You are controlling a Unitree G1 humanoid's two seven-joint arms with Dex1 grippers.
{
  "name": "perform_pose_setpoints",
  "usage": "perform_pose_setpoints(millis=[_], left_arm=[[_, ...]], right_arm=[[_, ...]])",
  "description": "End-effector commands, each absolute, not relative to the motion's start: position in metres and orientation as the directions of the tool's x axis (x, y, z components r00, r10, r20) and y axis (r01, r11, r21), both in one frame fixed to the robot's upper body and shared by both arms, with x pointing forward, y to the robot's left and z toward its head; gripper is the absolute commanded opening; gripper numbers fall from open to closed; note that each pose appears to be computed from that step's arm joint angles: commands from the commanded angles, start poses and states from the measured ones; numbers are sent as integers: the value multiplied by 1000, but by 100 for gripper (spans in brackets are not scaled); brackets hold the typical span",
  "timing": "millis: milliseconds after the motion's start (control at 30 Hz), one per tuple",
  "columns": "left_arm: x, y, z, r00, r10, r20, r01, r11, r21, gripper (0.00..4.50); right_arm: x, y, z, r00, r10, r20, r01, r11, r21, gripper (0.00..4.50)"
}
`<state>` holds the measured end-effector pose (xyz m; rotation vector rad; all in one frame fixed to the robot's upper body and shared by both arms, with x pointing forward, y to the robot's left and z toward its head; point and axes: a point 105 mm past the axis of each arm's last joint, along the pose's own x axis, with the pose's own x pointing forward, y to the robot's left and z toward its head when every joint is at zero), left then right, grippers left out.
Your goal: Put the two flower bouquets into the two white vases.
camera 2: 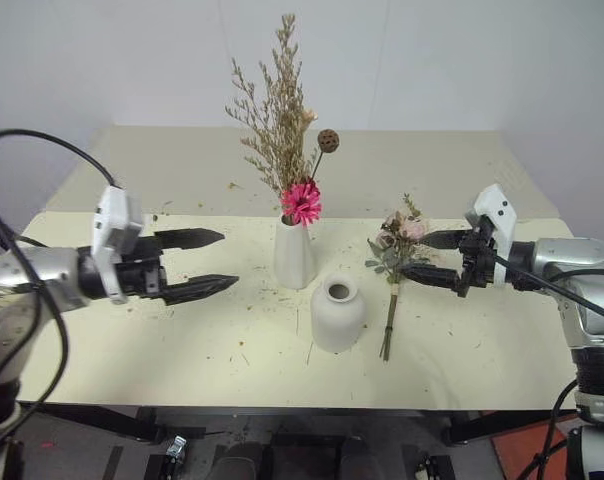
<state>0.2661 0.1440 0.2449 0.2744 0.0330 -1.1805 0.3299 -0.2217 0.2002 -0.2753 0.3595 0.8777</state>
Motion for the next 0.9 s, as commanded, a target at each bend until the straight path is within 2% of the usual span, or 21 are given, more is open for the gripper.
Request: perform_pose_setpoints(millis=[33, 233, 400, 633, 733, 900], left_arm=[[254, 142, 268, 259, -950, -171, 950, 219, 222, 426], [250, 135, 275, 121, -970, -212, 975, 76, 206, 426], [245, 132, 276, 39, -973, -226, 980, -8, 201, 426], [246, 137, 278, 58, -968, -244, 973, 0, 231, 426], [245, 139, 277, 67, -968, -243, 972, 9, 234, 431], [244, 143, 276, 95, -965, -244, 970, 35, 240, 431]], right_arm=[[335, -221, 199, 603, 572, -557, -693, 720, -11, 450], [343, -214, 178, 528, 442, -725, -544, 832, 111, 450], [351, -208, 169, 490, 373, -788, -461, 878, 130, 450], [359, -192, 152, 434, 339, -835, -420, 896, 145, 450], [366, -185, 146, 445, 312, -840, -422, 900, 111, 393], [374, -184, 141, 467, 276, -840, -408, 910, 73, 209]])
